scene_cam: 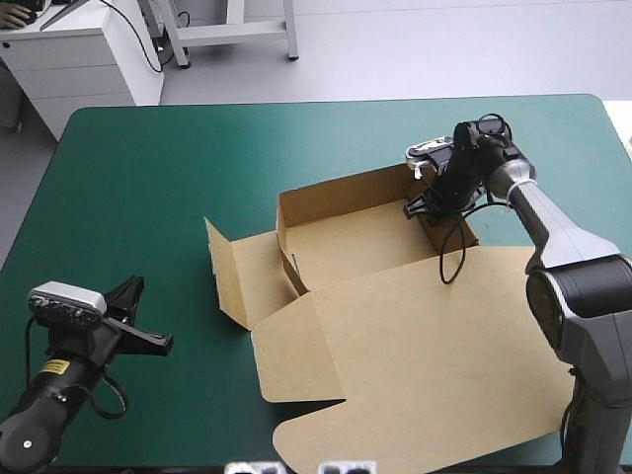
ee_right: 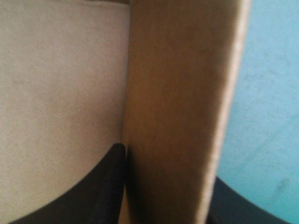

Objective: Fold the box

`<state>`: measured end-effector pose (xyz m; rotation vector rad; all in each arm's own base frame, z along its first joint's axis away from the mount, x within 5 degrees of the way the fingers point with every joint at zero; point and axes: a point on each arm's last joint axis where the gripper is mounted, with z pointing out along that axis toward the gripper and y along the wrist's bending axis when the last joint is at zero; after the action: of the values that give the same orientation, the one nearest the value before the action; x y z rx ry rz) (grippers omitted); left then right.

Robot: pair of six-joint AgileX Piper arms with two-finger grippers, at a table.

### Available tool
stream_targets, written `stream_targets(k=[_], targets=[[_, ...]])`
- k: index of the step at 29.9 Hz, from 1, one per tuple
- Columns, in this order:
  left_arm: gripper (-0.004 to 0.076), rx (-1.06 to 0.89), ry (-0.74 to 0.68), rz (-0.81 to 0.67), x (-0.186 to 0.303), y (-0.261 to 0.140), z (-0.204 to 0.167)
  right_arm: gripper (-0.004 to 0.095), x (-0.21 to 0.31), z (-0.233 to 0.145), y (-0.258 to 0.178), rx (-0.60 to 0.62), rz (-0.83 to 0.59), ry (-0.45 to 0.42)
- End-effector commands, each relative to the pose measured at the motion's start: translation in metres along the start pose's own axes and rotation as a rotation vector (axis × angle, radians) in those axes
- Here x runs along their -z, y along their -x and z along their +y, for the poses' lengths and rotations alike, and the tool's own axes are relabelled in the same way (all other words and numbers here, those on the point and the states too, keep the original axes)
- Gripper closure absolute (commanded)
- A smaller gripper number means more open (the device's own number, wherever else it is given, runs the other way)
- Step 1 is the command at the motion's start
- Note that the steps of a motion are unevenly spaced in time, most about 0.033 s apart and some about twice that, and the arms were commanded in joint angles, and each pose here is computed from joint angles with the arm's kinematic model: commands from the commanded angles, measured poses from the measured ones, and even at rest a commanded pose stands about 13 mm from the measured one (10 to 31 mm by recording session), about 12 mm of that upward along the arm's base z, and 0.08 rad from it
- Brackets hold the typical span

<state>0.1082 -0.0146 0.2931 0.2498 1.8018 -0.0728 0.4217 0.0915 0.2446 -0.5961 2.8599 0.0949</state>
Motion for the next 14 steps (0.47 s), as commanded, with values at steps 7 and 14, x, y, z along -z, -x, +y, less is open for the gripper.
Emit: stream_targets(k=[7, 14], targets=[[0.0733, 0.031, 0.034, -0.059, 0.002, 0.012, 0.004, 0.0926, 0.018, 0.004, -0.01, 0.01, 0.046, 0.012], [0.0733, 0.072, 0.043, -0.067, 0.002, 0.013, 0.005, 0.0928, 0.067, 0.005, 0.0, -0.016, -0.102, -0.023]])
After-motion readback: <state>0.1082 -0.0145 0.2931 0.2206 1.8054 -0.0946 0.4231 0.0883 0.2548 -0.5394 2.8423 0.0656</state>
